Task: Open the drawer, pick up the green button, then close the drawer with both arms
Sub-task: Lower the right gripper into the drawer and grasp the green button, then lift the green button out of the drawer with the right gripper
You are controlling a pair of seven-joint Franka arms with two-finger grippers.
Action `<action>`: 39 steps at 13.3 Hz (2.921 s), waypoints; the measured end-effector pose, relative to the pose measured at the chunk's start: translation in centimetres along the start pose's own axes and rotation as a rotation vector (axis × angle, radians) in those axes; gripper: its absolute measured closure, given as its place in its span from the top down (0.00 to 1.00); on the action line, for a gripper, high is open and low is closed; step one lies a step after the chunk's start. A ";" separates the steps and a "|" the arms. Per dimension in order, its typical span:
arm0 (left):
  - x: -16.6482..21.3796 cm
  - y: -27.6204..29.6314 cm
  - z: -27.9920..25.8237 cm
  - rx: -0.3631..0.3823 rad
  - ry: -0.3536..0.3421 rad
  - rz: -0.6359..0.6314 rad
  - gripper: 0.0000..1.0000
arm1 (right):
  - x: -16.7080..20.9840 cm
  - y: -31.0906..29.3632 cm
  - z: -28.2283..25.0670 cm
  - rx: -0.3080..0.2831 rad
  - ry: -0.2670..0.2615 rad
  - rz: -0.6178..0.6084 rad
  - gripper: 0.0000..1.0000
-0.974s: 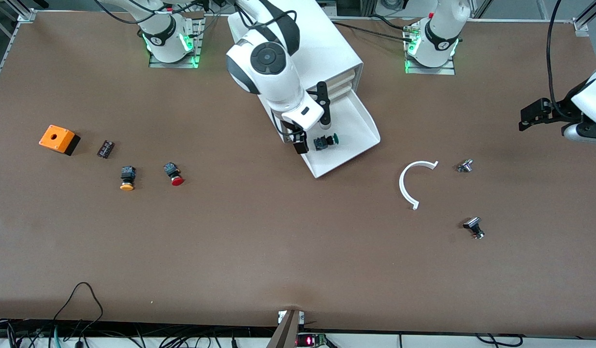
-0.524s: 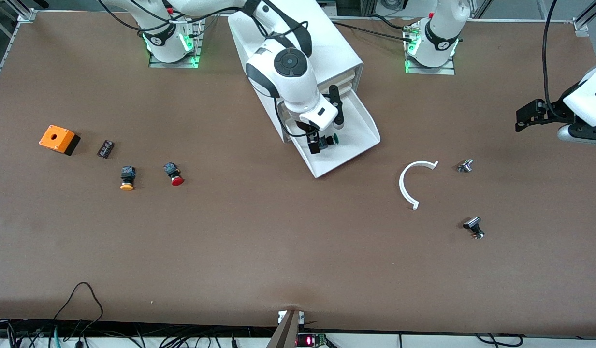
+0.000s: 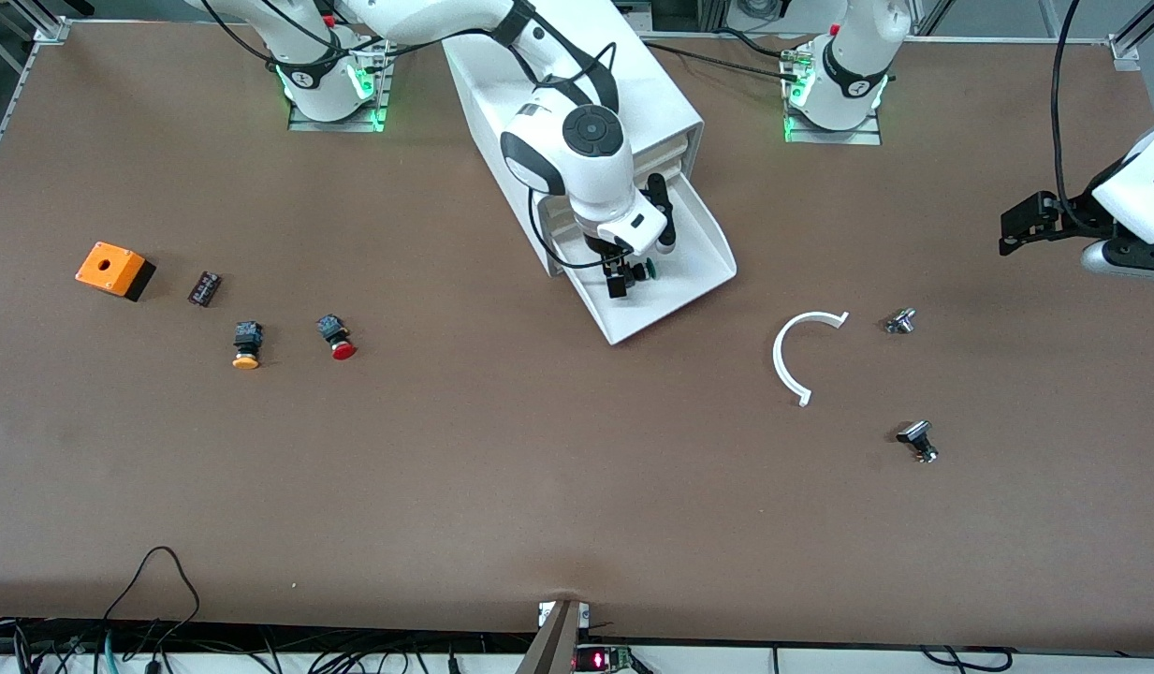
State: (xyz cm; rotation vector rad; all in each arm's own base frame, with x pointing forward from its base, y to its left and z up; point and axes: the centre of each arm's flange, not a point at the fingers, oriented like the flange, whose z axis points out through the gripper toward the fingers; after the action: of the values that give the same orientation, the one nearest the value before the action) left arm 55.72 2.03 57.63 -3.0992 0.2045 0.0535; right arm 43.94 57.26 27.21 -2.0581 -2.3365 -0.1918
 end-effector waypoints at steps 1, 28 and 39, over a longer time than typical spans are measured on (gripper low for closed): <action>0.0 0.0 0.0 0.000 0.000 0.000 1.00 | 0.1 0.0 0.5 -0.004 0.003 -0.001 1.00; 1.0 0.2 -0.5 0.007 0.014 0.004 1.00 | 1.0 2.0 -3.3 -0.134 0.042 0.146 0.43; 4.1 0.1 1.9 0.018 -0.019 0.003 1.00 | -12.6 12.8 -18.0 -0.105 -0.002 0.517 0.43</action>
State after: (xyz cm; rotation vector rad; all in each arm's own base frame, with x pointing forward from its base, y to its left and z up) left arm 59.66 1.50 55.54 -3.0791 0.2080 0.0804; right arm 57.11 44.49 44.88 -2.6181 -1.7422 -0.2992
